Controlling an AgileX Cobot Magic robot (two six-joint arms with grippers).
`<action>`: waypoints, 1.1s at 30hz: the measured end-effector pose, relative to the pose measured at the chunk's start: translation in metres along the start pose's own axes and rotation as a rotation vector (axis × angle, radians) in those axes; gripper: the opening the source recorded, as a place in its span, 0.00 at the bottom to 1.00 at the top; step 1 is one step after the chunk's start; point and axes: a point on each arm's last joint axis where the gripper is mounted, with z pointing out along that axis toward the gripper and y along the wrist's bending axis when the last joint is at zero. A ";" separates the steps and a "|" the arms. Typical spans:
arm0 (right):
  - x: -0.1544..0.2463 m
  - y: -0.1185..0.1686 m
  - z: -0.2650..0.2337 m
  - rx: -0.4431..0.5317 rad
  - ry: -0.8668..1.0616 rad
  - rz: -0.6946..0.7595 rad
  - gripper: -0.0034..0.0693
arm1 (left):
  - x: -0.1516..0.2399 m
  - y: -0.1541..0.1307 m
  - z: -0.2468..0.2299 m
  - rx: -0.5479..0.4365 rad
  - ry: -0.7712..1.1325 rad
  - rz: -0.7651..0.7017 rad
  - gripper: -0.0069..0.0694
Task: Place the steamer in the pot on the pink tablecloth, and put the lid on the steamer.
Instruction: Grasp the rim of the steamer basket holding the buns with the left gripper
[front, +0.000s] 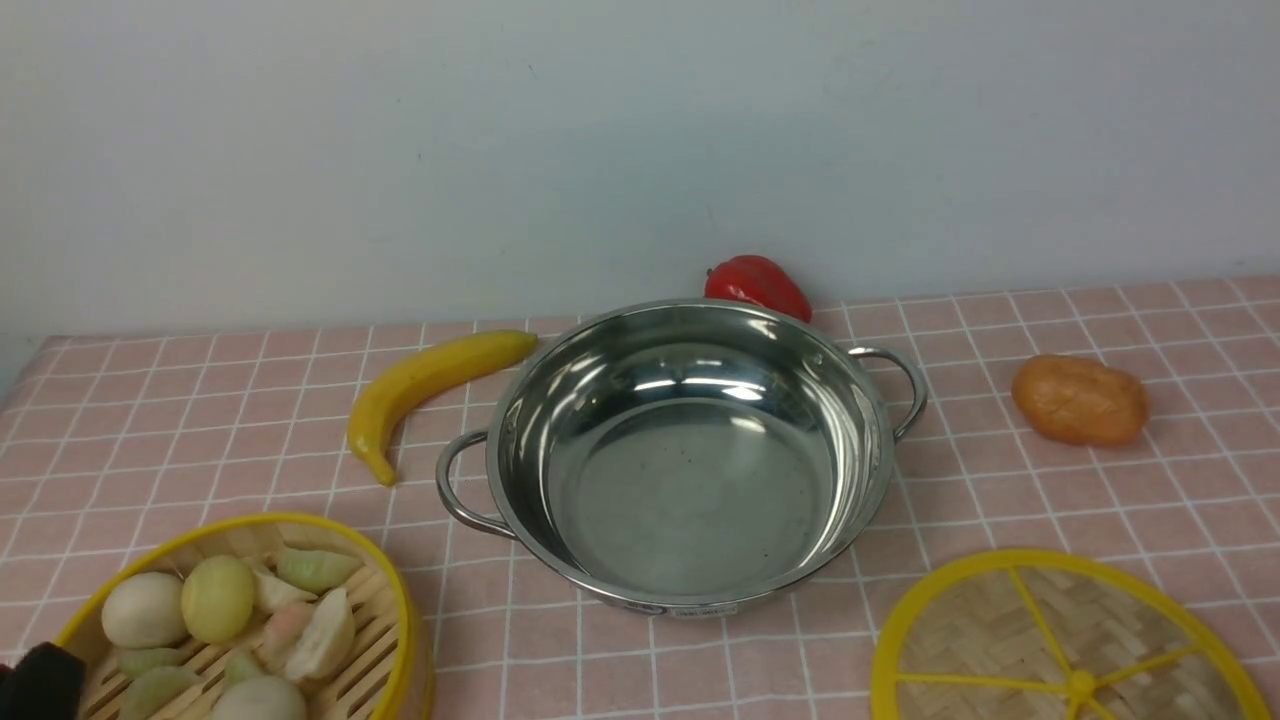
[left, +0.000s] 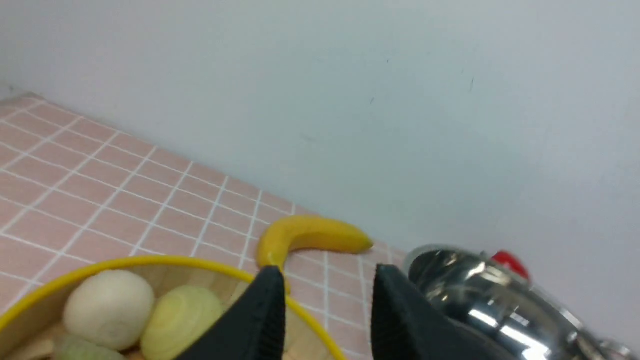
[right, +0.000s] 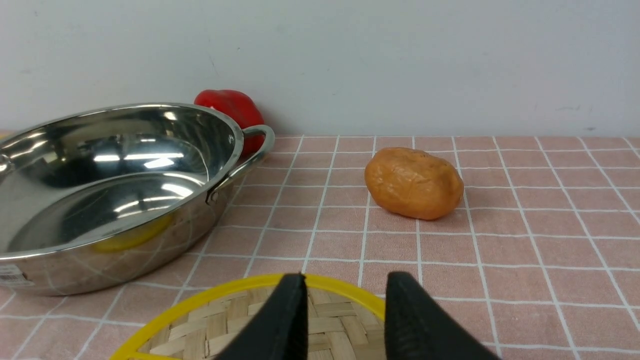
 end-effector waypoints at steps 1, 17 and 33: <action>0.000 0.000 0.000 0.000 0.000 0.000 0.38 | -0.001 0.000 0.000 -0.001 -0.016 -0.030 0.40; 0.000 0.000 0.000 0.000 0.000 0.000 0.38 | -0.063 -0.070 0.005 0.191 0.502 0.344 0.41; 0.000 0.000 0.000 0.000 0.000 0.000 0.38 | -0.044 -0.044 0.143 0.145 1.448 0.321 0.41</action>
